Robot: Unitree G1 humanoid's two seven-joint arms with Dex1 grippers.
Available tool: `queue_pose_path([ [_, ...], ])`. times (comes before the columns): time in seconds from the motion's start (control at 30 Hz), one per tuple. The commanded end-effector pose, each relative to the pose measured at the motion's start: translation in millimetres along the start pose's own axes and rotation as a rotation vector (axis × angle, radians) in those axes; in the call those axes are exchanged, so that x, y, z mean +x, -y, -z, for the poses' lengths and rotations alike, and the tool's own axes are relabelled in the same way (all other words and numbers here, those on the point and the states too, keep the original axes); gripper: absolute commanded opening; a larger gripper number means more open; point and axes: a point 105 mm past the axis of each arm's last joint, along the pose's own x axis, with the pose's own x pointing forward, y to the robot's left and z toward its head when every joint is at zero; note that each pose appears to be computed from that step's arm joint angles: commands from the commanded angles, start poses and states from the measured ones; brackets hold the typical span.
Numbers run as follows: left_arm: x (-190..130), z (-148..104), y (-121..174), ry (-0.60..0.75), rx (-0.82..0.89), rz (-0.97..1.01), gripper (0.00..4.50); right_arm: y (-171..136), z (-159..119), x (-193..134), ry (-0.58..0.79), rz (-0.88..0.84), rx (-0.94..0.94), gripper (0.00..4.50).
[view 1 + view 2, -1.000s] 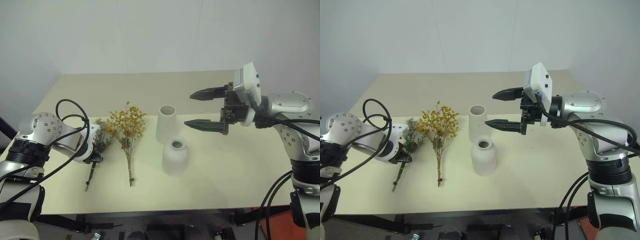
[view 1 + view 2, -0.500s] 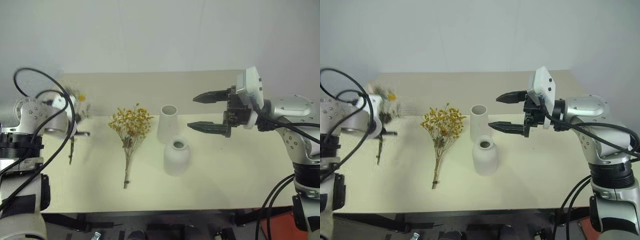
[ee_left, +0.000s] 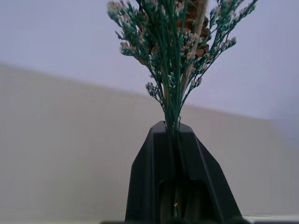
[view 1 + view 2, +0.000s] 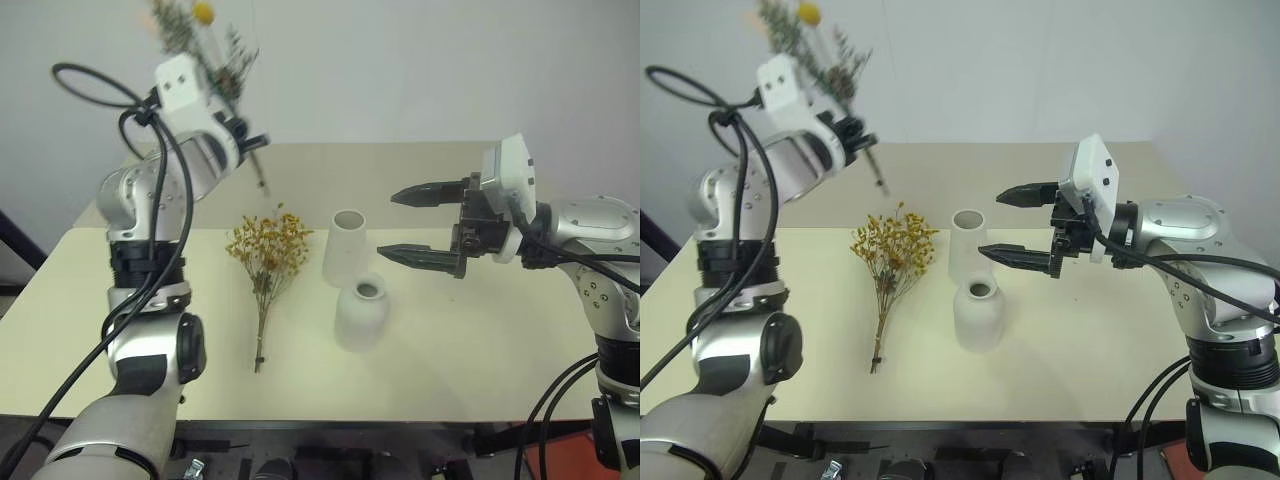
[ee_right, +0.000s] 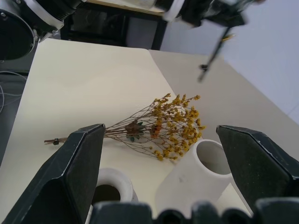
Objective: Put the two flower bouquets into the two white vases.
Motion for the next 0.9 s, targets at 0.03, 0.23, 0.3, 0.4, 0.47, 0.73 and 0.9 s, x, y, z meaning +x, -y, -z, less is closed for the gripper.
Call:
queue_pose_path([
  [0.03, 3, -10, 39, 0.038, 0.019, 0.234, 0.03, 0, -9, -6, 0.007, 0.030, -0.042, 4.50],
  [0.23, 6, 13, 68, -0.036, 0.091, 0.432, 0.03, 1, -8, -10, -0.013, 0.059, -0.050, 4.50],
  [0.3, 5, 21, 75, -0.053, 0.119, 0.479, 0.03, 1, -7, -10, -0.018, 0.065, -0.051, 4.50],
  [0.4, 5, 30, 81, -0.057, 0.156, 0.532, 0.03, 0, -6, -11, -0.024, 0.073, -0.051, 4.50],
  [0.47, 5, 35, 83, -0.042, 0.190, 0.557, 0.03, 0, -6, -11, -0.025, 0.076, -0.050, 4.50],
  [0.73, 4, 54, 82, -0.023, 0.276, 0.573, 0.03, -1, -6, -13, -0.025, 0.085, -0.046, 4.50],
  [0.9, 3, 70, 75, -0.037, 0.365, 0.548, 0.03, -1, -8, -13, -0.012, 0.087, -0.028, 4.50],
])
